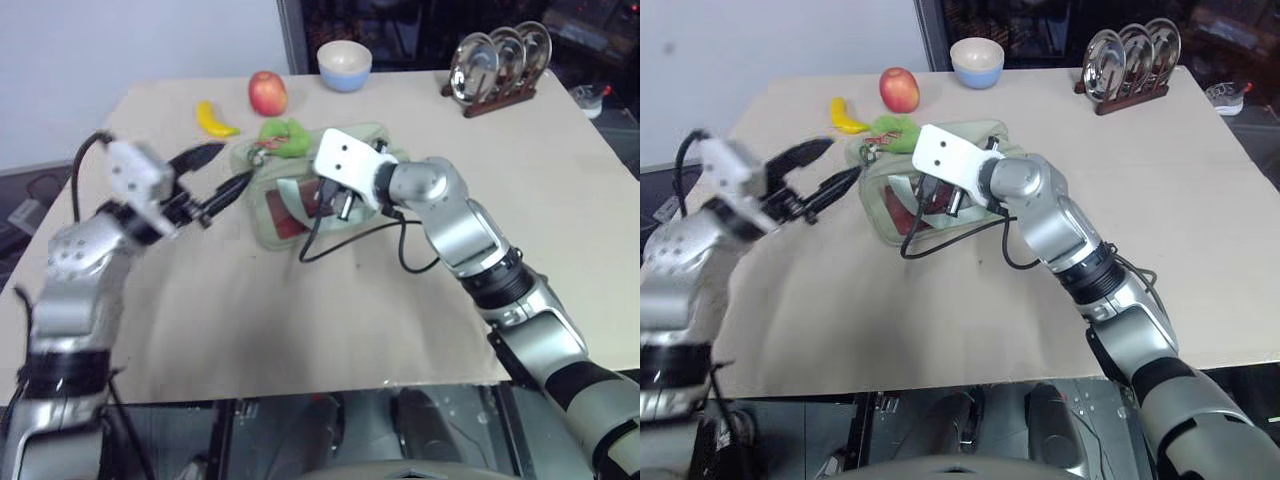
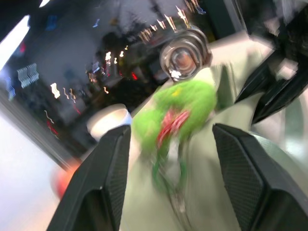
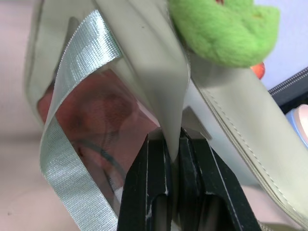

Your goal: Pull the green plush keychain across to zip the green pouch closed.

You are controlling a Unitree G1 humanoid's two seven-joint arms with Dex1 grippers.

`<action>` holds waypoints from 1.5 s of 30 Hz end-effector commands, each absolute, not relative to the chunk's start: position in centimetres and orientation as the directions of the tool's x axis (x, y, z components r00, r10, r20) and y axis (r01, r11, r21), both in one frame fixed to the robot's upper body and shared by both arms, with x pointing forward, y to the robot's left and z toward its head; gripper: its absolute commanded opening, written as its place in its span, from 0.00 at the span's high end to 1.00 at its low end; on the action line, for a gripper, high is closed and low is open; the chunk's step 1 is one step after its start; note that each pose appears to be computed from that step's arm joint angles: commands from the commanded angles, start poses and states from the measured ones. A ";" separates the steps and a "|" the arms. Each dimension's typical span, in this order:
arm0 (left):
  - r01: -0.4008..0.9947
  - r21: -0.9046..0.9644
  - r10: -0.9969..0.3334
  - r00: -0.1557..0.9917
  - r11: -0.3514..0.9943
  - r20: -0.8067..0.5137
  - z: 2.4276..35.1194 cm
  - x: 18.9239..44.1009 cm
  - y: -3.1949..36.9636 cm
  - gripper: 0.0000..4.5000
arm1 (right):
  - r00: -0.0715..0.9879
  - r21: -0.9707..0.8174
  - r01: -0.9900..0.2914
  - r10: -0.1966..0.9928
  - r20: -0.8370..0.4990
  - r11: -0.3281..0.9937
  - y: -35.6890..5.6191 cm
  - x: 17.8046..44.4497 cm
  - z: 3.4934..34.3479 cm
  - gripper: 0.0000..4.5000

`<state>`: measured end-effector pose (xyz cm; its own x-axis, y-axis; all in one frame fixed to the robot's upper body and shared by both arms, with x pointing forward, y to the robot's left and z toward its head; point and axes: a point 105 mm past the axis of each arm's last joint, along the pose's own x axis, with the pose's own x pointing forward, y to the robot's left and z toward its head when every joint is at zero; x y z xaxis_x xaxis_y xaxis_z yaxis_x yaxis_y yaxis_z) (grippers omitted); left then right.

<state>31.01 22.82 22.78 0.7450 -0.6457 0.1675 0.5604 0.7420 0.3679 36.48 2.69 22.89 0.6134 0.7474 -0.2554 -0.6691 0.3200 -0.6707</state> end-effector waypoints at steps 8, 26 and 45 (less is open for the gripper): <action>0.502 0.216 -0.537 0.830 0.837 0.152 18.2 30.6 21.5 0.38 | 0.599 -0.697 -0.645 0.775 -0.204 0.315 3.4 35.9 24.8 1.00; 0.443 0.244 -0.491 0.851 0.863 0.190 18.2 32.5 21.1 0.99 | 0.594 -0.713 -0.636 0.778 -0.208 0.295 3.1 35.8 25.0 1.00; 0.415 0.272 -0.470 0.864 0.868 0.180 17.5 32.6 21.5 1.00 | 0.519 -0.651 -0.665 0.853 -0.050 0.367 1.9 33.3 30.6 0.29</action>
